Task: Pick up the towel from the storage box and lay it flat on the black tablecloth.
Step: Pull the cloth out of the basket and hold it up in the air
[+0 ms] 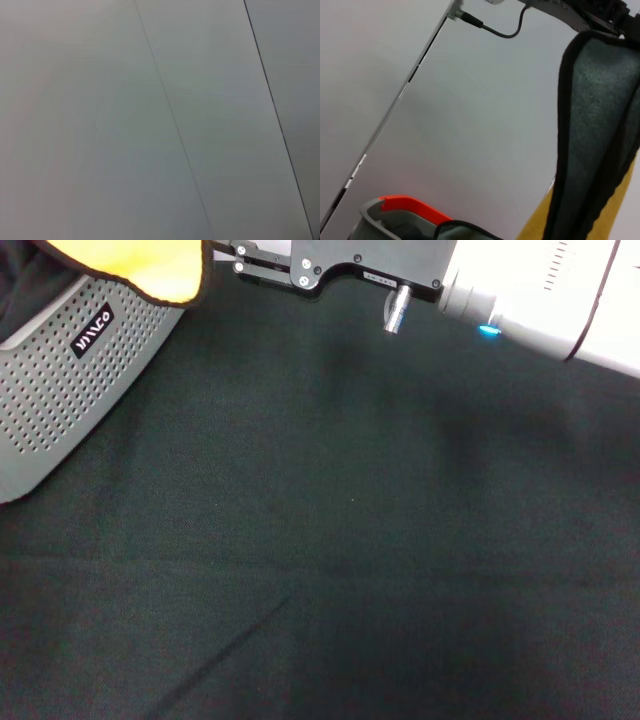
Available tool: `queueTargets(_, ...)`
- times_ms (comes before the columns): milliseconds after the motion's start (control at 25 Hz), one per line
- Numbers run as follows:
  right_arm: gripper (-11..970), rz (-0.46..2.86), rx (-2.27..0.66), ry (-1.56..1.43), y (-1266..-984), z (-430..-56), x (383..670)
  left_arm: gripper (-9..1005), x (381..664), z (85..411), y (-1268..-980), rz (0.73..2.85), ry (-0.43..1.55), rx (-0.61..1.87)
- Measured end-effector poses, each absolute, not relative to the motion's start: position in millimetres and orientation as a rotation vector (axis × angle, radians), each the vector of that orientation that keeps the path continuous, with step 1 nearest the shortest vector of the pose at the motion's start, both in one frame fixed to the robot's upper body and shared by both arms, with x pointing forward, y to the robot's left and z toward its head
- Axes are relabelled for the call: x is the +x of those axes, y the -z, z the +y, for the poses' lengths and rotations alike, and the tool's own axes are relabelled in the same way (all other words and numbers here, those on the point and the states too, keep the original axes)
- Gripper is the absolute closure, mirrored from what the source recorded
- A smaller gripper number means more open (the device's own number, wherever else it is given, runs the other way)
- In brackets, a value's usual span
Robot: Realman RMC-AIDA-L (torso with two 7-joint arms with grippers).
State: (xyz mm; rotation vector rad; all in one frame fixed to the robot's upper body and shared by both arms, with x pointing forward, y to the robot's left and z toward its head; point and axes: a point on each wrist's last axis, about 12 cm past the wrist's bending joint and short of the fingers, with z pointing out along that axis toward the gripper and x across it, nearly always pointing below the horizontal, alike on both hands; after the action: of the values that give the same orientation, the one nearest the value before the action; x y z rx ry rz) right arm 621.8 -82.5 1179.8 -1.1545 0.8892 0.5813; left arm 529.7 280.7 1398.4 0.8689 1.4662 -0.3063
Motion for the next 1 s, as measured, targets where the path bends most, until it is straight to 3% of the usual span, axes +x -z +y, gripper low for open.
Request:
queueTargets(560,267,0.906,-1.103,-0.594,-1170,-96,615,978,527,274,-1403,1.417,0.341,0.892)
queueTargets(1000,269,0.836,-0.965,-0.695,-1155,-134,567,978,526,276,-1403,1.415,0.334,0.885)
